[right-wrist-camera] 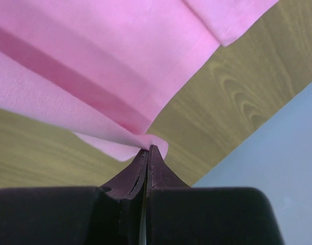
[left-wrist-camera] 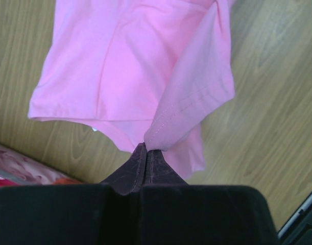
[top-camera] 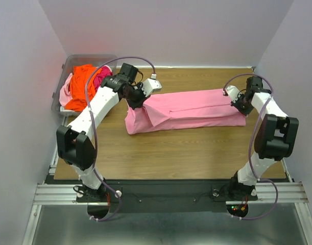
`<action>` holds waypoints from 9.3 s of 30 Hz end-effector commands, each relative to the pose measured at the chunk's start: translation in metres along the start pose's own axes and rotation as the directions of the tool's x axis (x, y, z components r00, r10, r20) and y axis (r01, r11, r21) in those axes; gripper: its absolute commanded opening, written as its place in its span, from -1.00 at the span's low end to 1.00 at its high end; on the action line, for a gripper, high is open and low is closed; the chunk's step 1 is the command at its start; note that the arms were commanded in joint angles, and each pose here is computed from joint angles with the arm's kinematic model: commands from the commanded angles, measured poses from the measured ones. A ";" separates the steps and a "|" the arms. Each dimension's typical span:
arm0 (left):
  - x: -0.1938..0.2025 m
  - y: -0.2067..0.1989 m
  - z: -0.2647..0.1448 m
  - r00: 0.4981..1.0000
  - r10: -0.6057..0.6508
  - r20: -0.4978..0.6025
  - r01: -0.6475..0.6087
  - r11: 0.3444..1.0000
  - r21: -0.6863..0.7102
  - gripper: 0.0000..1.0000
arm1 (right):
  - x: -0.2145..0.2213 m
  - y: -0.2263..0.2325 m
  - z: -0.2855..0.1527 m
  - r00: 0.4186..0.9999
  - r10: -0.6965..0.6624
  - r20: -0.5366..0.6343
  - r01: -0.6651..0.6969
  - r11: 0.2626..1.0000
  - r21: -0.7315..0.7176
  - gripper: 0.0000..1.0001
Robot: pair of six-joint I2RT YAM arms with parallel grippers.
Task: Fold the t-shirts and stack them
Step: Fold the tshirt
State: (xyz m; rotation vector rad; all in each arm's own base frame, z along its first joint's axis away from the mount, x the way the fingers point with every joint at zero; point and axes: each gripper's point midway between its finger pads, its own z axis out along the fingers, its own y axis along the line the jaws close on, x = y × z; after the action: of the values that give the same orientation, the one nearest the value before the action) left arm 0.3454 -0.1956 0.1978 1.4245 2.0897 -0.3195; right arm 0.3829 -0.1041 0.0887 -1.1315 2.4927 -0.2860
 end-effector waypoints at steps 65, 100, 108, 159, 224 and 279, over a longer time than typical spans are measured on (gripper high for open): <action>0.024 0.075 0.048 0.886 -0.430 0.175 0.433 0.901 0.025 0.17 | -0.030 -0.068 0.045 0.869 0.487 0.086 -0.488 0.873 -0.014 0.57; 0.133 -0.032 0.049 0.864 -0.483 -0.142 0.497 0.864 0.088 -0.42 | 0.057 0.028 0.045 0.874 0.445 -0.193 -0.473 0.871 -0.132 -0.41; 0.086 0.009 0.066 0.851 -0.526 -0.010 0.523 0.845 0.111 0.18 | 0.050 0.013 0.055 0.863 0.471 -0.183 -0.495 0.860 -0.123 -0.42; -0.018 -0.013 0.079 0.854 -0.499 0.147 0.459 0.856 0.238 -0.24 | -0.195 0.096 -0.029 0.848 0.497 0.185 -0.310 0.748 -0.587 -0.10; 0.002 -0.009 0.163 0.776 -0.629 0.045 0.617 0.772 0.155 -0.80 | -0.177 0.250 0.016 0.915 0.403 -0.016 -0.279 0.603 -0.748 -0.24; 0.005 -0.017 0.156 0.838 -0.545 0.020 0.538 0.832 0.134 -0.92 | -0.180 0.246 0.017 0.919 0.394 -0.003 -0.275 0.635 -0.722 -0.24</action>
State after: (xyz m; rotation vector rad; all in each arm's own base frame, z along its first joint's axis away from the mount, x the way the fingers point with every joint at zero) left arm 0.3664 -0.2643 0.0357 0.8337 2.5262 -0.6909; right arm 0.3188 0.1916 0.0333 -0.7789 2.7013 1.0092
